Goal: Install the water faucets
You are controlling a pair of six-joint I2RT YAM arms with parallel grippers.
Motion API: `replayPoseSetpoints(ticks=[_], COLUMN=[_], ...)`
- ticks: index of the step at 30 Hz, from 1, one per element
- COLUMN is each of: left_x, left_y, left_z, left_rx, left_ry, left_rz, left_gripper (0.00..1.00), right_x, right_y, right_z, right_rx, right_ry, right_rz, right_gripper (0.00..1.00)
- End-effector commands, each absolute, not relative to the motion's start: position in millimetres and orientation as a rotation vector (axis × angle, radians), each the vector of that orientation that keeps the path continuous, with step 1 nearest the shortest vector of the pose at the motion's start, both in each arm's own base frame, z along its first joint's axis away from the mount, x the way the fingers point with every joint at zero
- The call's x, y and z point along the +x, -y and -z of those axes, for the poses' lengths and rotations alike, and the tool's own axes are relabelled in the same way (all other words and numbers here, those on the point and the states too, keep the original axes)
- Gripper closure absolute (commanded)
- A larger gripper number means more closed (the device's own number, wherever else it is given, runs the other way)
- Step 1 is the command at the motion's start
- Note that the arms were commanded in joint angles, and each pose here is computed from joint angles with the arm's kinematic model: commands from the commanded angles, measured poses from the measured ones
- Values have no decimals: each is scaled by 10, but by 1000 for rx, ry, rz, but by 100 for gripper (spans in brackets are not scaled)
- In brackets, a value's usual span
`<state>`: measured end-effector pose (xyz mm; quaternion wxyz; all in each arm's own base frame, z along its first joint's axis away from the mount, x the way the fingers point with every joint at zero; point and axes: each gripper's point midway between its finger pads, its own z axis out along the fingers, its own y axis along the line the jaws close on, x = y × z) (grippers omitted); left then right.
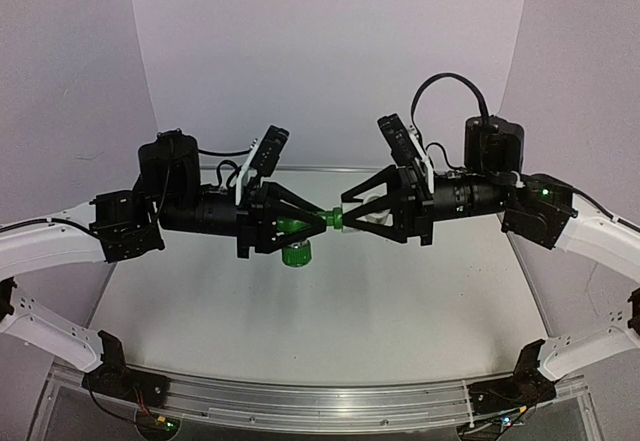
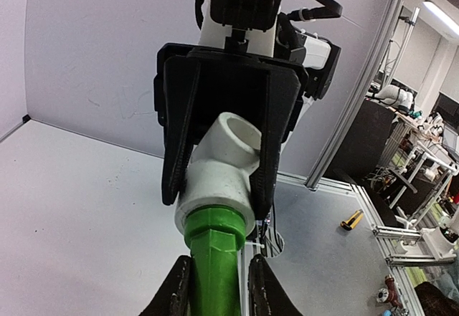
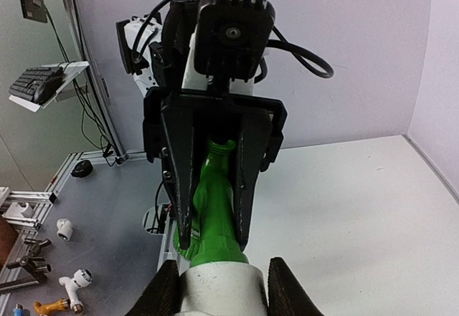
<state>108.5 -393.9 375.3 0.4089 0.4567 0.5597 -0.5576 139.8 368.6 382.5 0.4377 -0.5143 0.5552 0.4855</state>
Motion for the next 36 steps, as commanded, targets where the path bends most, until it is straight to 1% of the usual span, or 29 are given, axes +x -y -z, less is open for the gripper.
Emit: replayPoseSetpoints(ticks=[1,14,18,19,21,22,23,25,26,31,36], left_x=[996,1113,1151,1153,1164,1175,1183,1176,1174,1191,1321], left_y=[3857,3785,3772,3771,3781,3782,3781,3780,3777,3736,3759], left_z=[-3988,-3908,-3920,-3932,-3947,-3945,-3939,-3910,-3894,-3891,-3946], left_rx=[1243,1281,1253,1239,1213,1199,1190,1182,1180,1148,1040], left_ry=[-1234,-1255,-1270,-1277,-1295,-1313,-1327,-1353,-1362,-1372,-1448], left_rz=[1306,1122,1110,1122,1147,1158,1163,1184,1189,1188,1216], left_gripper=[100,100,100,100,100,100,100,100,100,100,100], right_x=[1266,1246,1239,1252,1290,1311,1328,1383,1409,1436,1485], right_y=[-3704,-3753,-3764,-3764,-3756,-3743,-3727,-3690,-3671,-3545,-3413], right_z=[-4033,-3958,-3982,-4023,-4096,-4144,-4172,-4220,-4193,-3927,-3819], right_rx=[-1215,-1155,-1160,-1170,-1184,-1193,-1212,-1255,-1289,-1477,-1540], right_ry=[-1438,-1573,-1565,-1535,-1484,-1453,-1420,-1361,-1341,-1283,-1199], right_rz=[-1414,-1543,-1551,-1527,-1466,-1425,-1375,-1247,-1175,-917,-731], right_gripper=[100,100,100,87,50,36,28,20,19,17,13])
